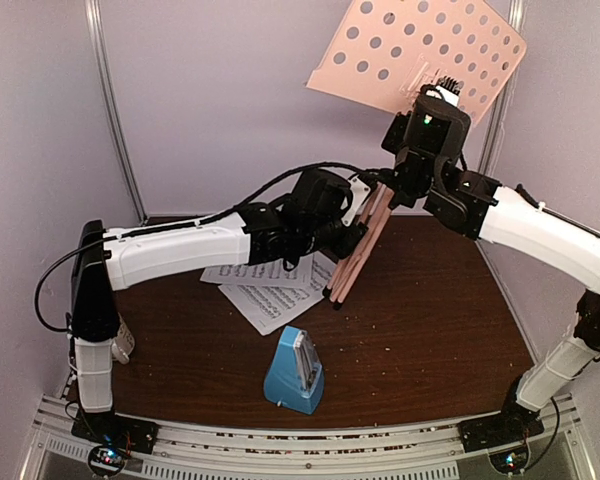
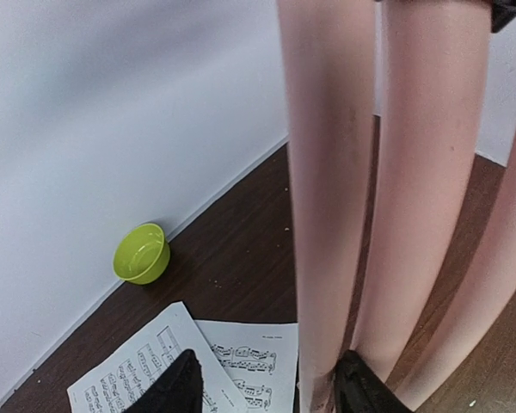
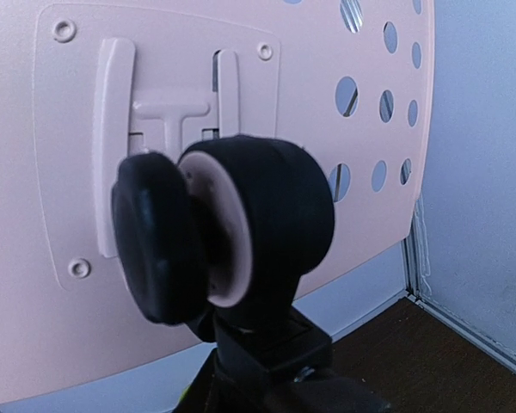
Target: Set up the instrument practice props
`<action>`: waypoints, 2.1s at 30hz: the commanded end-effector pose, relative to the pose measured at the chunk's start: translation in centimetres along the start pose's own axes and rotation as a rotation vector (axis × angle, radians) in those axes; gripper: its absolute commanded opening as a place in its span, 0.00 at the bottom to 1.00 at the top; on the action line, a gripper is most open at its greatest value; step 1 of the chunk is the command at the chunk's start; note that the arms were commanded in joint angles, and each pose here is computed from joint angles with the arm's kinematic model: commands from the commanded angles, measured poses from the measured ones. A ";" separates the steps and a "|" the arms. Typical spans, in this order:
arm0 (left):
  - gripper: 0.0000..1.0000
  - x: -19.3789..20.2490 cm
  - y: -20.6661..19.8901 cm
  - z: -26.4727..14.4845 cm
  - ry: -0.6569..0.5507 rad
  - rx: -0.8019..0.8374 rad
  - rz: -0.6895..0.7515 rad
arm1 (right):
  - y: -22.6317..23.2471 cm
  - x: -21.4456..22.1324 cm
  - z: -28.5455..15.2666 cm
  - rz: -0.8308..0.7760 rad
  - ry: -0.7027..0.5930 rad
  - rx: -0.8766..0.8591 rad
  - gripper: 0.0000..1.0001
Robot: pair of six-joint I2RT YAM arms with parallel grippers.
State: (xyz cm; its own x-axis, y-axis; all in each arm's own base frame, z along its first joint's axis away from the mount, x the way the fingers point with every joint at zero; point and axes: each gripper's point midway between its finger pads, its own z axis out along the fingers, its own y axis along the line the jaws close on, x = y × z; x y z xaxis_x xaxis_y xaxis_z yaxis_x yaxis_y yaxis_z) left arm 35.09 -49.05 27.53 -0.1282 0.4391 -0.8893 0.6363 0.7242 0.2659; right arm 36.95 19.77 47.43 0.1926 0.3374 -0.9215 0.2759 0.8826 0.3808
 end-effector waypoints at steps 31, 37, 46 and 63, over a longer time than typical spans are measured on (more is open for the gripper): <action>0.17 -3.6 0.8 1.6 -0.179 0.002 0.151 | -3.8 -10.7 -3.5 0.456 -0.059 -0.068 0.00; 0.00 -1.4 0.3 1.6 -0.127 0.020 0.346 | -3.4 -11.5 -3.6 0.392 -0.068 -0.081 0.00; 0.00 2.2 2.0 1.0 -0.108 0.005 0.524 | -2.8 -13.1 -3.2 0.307 -0.098 -0.133 0.00; 0.00 5.6 3.3 2.9 -0.058 -0.128 0.663 | 3.3 -14.6 -2.6 0.081 -0.135 -0.471 0.00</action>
State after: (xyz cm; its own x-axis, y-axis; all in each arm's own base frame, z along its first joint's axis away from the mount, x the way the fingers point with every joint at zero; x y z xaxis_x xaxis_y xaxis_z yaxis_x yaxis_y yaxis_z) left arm 37.57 -47.14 30.92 0.3118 0.5286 -0.7895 0.4912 0.6216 0.6102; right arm 36.06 20.38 52.91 0.1701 0.3636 -0.9159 0.0075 0.9289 0.3702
